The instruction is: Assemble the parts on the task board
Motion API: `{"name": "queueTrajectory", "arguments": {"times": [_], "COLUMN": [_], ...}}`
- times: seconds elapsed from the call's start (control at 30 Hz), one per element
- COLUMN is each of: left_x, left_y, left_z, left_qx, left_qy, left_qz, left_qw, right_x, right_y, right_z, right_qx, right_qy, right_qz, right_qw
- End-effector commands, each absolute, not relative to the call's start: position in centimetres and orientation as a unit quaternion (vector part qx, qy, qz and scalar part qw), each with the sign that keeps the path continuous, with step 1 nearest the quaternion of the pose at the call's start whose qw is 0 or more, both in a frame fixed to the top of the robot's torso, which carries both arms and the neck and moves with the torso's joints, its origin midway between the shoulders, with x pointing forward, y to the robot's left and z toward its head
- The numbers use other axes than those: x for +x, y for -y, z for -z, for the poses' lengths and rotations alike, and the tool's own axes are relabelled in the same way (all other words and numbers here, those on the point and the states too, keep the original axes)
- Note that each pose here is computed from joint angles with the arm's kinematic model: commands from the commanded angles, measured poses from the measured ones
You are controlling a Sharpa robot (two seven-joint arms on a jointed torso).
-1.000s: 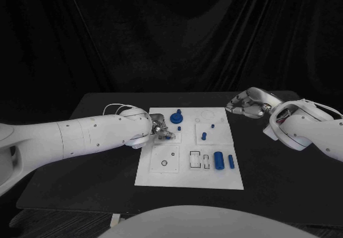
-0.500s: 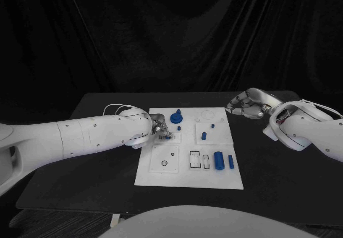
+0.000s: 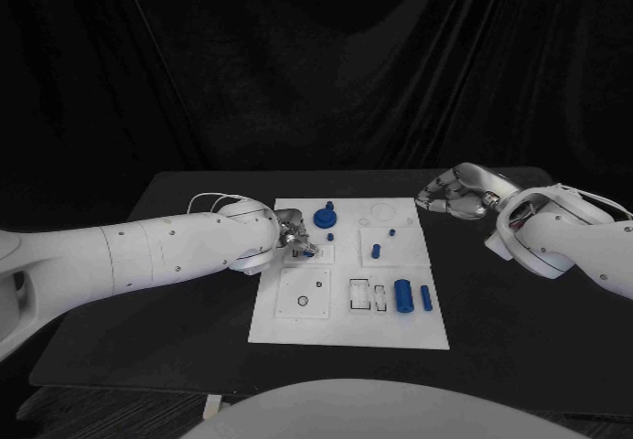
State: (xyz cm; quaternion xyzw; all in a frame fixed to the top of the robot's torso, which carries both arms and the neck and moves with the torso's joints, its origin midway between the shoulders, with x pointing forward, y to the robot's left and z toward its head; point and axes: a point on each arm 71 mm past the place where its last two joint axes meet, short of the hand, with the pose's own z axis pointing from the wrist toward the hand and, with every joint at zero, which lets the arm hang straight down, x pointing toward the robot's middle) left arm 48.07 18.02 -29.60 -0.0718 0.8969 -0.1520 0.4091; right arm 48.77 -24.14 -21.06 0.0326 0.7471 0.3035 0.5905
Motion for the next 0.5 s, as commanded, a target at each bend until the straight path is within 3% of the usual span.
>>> {"name": "queueTrajectory", "arguments": {"times": [0.03, 0.5], "left_x": [48.0, 48.8], "left_y": [-18.1, -18.1], "left_z": [29.6, 27.7], "left_qx": [-0.076, -0.029], "left_qy": [-0.892, -0.915], "left_qz": [0.159, 0.147], "left_qw": [0.417, 0.375], "right_x": [48.8, 48.8], "right_y": [24.3, 24.2], "right_z": [21.2, 21.3], "right_qx": [0.036, 0.035], "right_qy": [-0.752, -0.754], "right_qz": [-0.296, -0.295], "right_qw": [0.588, 0.586]}}
